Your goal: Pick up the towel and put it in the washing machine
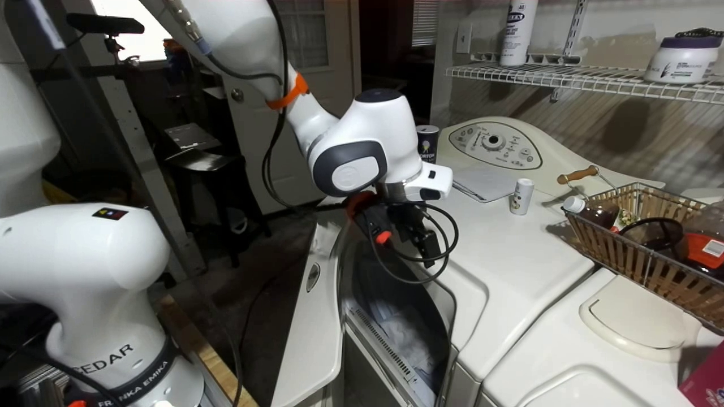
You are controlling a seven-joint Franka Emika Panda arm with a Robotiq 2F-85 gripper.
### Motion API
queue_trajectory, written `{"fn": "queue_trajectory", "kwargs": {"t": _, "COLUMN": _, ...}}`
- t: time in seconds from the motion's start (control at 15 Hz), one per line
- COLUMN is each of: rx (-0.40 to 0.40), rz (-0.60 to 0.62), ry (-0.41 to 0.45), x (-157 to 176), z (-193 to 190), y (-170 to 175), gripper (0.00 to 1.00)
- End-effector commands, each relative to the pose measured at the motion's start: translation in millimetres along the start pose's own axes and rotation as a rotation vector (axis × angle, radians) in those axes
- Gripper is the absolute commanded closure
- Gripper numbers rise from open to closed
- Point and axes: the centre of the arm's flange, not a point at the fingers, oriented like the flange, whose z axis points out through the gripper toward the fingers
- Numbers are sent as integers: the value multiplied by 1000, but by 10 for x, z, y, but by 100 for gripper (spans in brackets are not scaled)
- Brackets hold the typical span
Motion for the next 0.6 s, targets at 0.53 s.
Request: {"fn": "queue_trajectory", "kwargs": {"t": 0.53, "rx": 81, "rz": -31, "ry": 32, "x": 9, "z": -244, "y": -73, "gripper": 0}}
